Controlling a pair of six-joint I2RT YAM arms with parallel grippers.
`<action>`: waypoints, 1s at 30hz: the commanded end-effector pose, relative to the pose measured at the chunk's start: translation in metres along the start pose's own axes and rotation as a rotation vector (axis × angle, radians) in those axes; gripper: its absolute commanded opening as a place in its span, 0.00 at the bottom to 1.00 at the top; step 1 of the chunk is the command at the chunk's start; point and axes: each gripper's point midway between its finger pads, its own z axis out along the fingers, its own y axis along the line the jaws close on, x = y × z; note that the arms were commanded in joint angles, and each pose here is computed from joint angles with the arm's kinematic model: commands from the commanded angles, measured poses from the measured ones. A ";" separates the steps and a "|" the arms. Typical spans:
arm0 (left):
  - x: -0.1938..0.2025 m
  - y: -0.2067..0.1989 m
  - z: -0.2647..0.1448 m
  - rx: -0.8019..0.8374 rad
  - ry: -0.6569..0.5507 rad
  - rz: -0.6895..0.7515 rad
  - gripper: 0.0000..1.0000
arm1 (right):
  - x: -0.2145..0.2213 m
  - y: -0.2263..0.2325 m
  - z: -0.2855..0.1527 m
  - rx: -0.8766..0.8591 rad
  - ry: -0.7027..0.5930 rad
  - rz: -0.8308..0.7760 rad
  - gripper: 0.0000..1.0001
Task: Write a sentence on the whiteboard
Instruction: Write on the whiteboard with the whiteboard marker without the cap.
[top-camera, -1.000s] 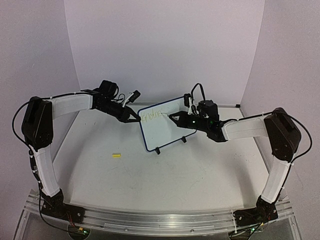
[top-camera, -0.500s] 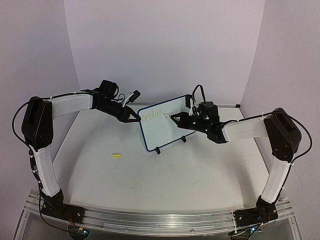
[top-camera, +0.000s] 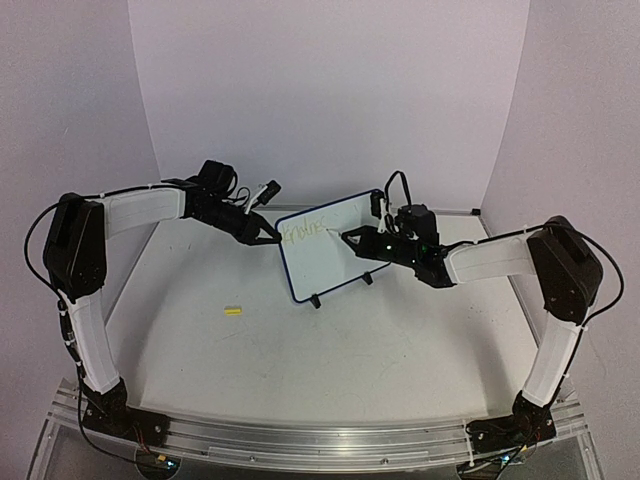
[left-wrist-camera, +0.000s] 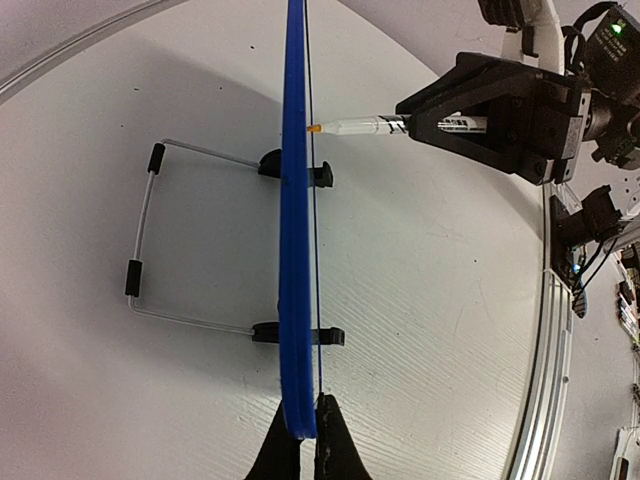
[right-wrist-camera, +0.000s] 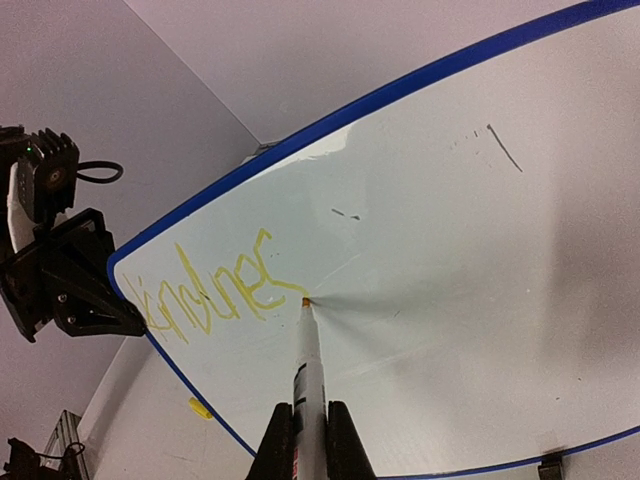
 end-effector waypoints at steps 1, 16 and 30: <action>0.007 -0.011 0.007 0.016 0.043 0.010 0.00 | -0.001 0.006 -0.002 -0.020 0.004 -0.009 0.00; 0.006 -0.011 0.006 0.016 0.043 0.009 0.00 | -0.014 0.030 -0.011 -0.100 -0.025 -0.027 0.00; 0.006 -0.012 0.006 0.016 0.041 0.012 0.00 | -0.057 0.038 -0.030 -0.065 -0.130 -0.059 0.00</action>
